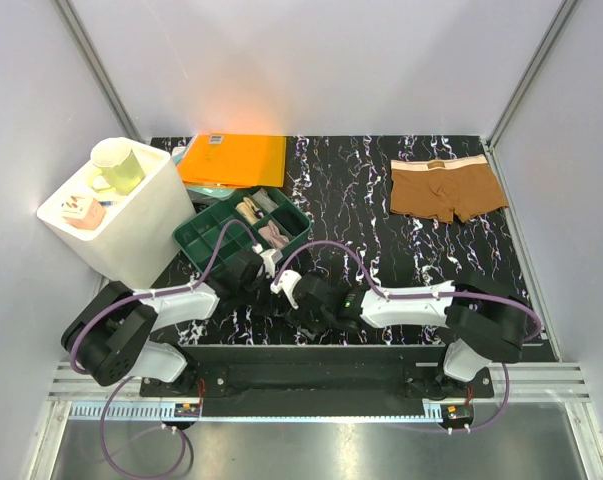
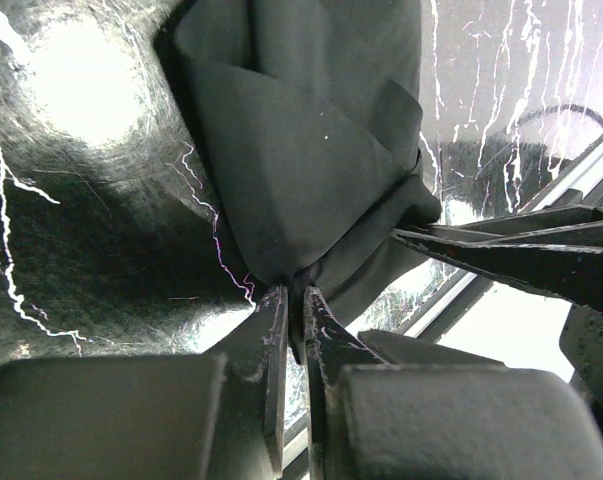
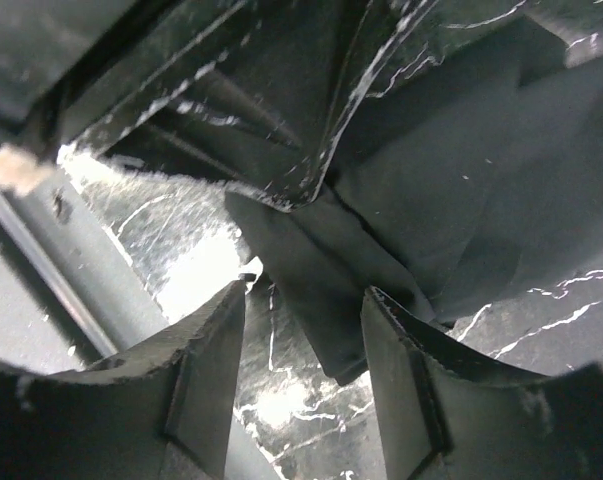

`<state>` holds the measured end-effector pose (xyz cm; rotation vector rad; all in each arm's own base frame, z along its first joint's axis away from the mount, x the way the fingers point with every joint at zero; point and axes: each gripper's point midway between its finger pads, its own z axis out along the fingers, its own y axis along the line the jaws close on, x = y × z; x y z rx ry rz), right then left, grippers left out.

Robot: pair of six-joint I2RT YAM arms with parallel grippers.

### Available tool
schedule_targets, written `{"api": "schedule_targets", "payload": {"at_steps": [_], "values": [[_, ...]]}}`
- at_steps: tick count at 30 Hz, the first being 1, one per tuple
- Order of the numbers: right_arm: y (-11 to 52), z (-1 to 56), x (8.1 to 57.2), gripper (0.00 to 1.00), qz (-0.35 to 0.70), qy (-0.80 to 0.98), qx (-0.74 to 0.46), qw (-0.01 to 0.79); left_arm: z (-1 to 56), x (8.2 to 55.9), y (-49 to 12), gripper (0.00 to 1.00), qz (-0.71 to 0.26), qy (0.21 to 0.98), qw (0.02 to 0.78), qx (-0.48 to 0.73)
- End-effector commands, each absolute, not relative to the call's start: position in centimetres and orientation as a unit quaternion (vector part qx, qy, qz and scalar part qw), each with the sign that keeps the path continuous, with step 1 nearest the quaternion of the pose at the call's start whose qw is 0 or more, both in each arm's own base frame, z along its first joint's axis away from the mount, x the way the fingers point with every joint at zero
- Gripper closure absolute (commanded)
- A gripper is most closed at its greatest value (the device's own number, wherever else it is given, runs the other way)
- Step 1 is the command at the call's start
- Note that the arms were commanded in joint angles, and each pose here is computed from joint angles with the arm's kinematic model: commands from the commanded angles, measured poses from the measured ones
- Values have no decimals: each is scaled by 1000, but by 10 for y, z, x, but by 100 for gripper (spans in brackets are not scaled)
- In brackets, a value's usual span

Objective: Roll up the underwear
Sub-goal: Roll the underwear to the center of the board.

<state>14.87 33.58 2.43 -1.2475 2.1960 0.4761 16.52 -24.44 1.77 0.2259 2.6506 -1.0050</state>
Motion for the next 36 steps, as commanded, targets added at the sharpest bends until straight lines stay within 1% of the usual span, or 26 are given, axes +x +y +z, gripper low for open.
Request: {"api": "schedule_targets", "payload": {"at_steps": [1,2,3,5,6,9,10,11,12,13,14,15,16,19,24,28,36], "values": [[320,-3,149,47,122,842,-456,261,10,155,-233,100,-321,934,133,87],[318,-8,148,49,118,845,-455,256,11,156,-233,100,-322,933,134,85],[319,-9,147,57,114,846,-454,256,11,155,-233,99,-323,933,134,84],[316,-17,146,66,103,852,-452,245,12,156,-233,99,-324,933,134,82],[318,-17,145,76,105,854,-450,241,13,155,-234,99,-325,933,134,82],[319,-24,138,89,110,855,-458,219,18,157,-235,98,-330,930,139,79],[319,-25,135,97,113,855,-460,211,19,156,-235,94,-330,930,141,79],[321,-24,133,99,121,853,-463,206,20,156,-235,91,-331,930,141,76],[324,-23,126,100,137,851,-468,194,24,159,-234,86,-331,929,148,74],[326,-22,122,100,145,850,-470,187,25,159,-233,77,-329,929,152,71],[330,-18,122,100,152,851,-468,186,26,160,-233,73,-328,929,154,68],[331,-16,111,100,167,850,-474,160,30,161,-231,68,-326,929,163,66],[332,-15,108,100,171,849,-476,151,32,162,-230,60,-324,929,167,64],[335,-6,101,100,180,850,-478,128,38,163,-224,53,-317,929,181,58],[342,7,91,100,210,844,-483,101,44,163,-215,48,-307,928,206,48],[345,12,89,100,227,845,-477,84,46,161,-211,48,-309,925,218,48],[351,29,95,100,279,841,-460,61,62,156,-210,48,-345,895,271,76]]}}
